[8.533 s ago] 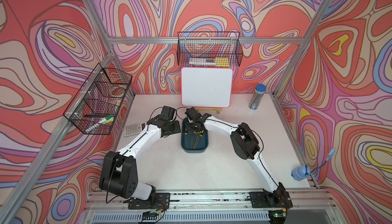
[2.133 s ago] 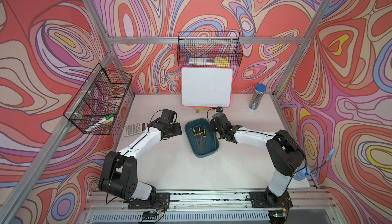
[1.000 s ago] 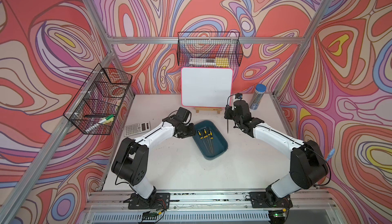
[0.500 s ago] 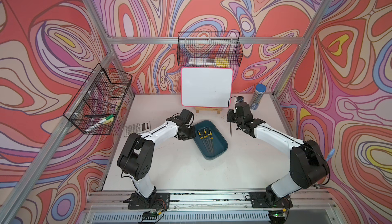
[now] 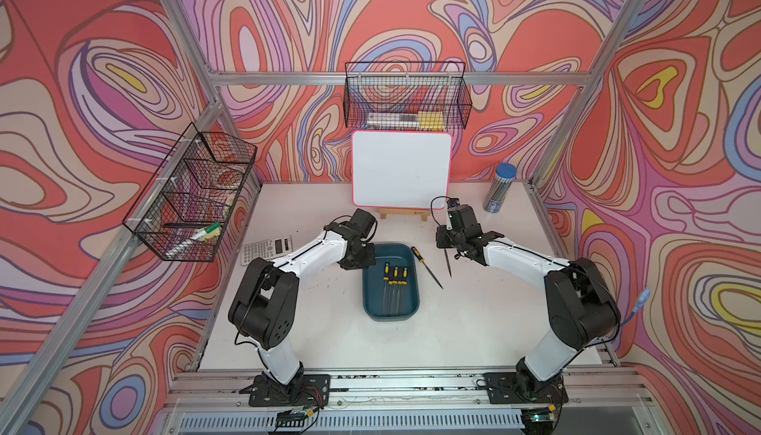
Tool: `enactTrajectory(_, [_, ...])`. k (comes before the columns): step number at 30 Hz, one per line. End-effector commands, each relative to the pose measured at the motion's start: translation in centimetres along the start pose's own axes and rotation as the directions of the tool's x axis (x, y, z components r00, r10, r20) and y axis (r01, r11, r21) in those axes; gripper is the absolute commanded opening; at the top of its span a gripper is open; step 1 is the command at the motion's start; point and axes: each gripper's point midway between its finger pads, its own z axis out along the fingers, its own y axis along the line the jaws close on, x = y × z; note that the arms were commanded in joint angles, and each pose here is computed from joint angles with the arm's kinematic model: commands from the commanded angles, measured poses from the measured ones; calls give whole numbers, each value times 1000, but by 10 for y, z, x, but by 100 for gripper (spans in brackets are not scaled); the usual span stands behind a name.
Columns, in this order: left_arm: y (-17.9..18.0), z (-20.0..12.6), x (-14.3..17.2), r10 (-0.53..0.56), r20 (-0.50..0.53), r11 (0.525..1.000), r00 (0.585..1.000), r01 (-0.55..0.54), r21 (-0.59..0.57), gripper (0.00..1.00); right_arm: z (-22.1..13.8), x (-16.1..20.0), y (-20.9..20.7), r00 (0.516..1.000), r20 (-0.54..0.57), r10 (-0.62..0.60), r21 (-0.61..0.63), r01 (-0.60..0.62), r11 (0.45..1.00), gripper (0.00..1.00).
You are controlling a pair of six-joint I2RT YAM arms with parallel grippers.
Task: Take the file tool out of the storage box
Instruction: Pick up the storage box at the center of the board, then place the storage box at the center of the board.
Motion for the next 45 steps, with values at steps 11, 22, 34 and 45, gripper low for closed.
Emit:
enactTrajectory(11, [63, -17, -27, -10, 53, 995, 999, 15, -101, 7, 44, 29, 10, 976, -121, -179, -78, 170, 982, 16])
enactTrajectory(22, [78, -13, -20, -34, 45, 993, 998, 39, -109, 8, 58, 40, 23, 980, -100, -169, -86, 161, 983, 15])
enactTrajectory(34, [82, -14, -16, -46, 44, 993, 998, 50, -108, 9, 75, 61, 50, 976, -131, -176, -93, 165, 982, 15])
enactTrajectory(45, [82, -10, -12, -60, 41, 993, 997, 64, -95, 10, 65, 70, 64, 980, -158, -121, -119, 102, 988, 15])
